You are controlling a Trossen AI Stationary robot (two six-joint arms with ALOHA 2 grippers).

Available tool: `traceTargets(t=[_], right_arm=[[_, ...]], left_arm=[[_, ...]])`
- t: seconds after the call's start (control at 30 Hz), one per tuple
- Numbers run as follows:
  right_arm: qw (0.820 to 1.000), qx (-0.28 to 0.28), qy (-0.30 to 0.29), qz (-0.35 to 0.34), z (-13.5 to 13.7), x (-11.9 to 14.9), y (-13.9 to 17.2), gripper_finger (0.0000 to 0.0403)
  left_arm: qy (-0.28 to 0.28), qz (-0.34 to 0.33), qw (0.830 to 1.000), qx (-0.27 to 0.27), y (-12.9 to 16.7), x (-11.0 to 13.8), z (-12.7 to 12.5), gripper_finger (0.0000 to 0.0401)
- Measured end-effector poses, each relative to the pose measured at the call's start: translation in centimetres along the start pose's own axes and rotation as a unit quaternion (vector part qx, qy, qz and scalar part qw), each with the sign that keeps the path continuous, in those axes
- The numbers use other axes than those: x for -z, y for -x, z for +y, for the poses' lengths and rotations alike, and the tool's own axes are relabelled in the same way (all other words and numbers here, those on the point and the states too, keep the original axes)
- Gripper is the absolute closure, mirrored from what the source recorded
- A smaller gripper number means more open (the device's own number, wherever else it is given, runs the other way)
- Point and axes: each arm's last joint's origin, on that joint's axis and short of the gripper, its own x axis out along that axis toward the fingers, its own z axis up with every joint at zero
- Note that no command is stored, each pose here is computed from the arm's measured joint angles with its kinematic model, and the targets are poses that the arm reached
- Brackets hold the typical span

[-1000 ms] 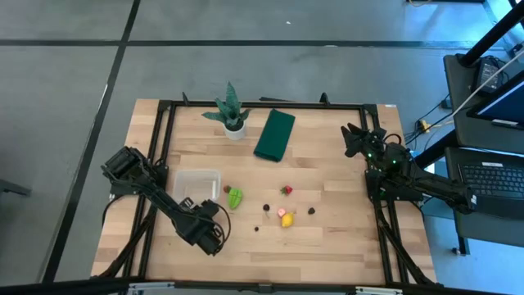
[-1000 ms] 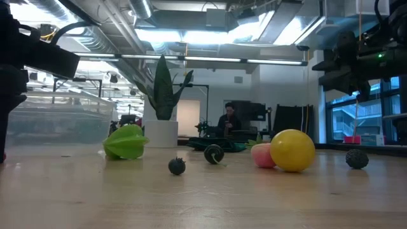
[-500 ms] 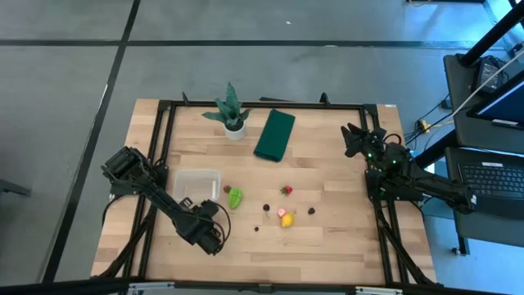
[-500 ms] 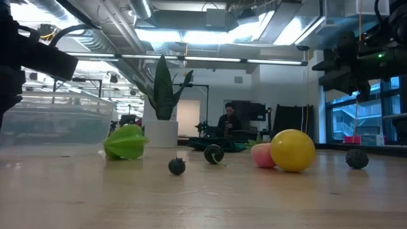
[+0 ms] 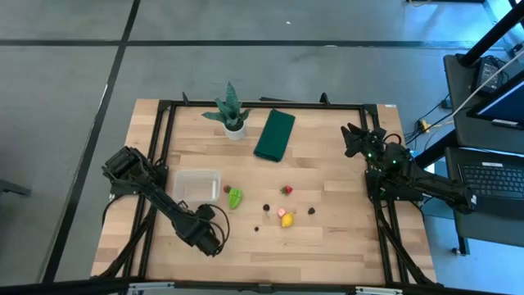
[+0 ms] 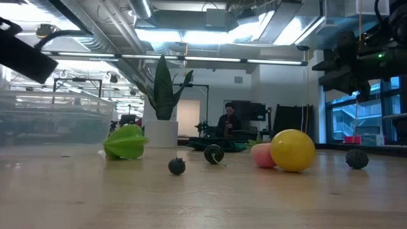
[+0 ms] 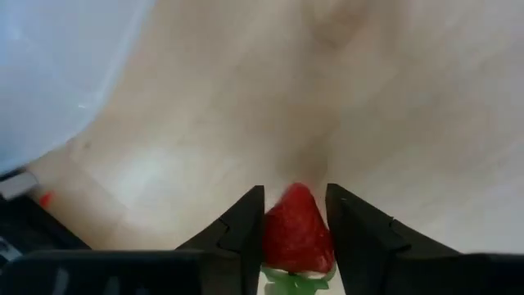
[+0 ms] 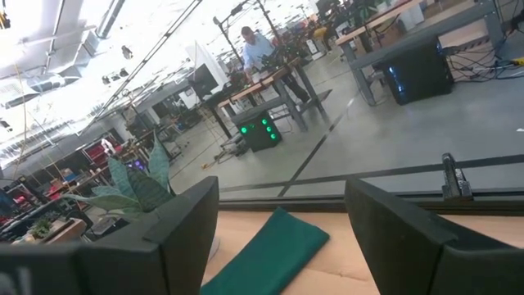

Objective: Pick and placing Produce into tupperware
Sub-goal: Put the bottom strawberry into the transparent bin

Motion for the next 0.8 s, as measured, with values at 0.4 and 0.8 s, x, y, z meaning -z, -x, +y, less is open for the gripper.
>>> traceTargets(t=[0.4, 0.8], right_arm=[[1.000, 0.000, 0.003, 0.000, 0.0, 0.0, 0.0, 0.0136], [1.000, 0.000, 0.013, 0.000, 0.0, 0.0, 0.0, 0.0136]], left_arm=[[0.013, -0.018, 0.999, 0.045, 2.4, -1.4, 1.3, 0.0375], [-0.012, 0.061, 0.995, 0.076, 3.3, -0.5, 1.5, 0.0382]])
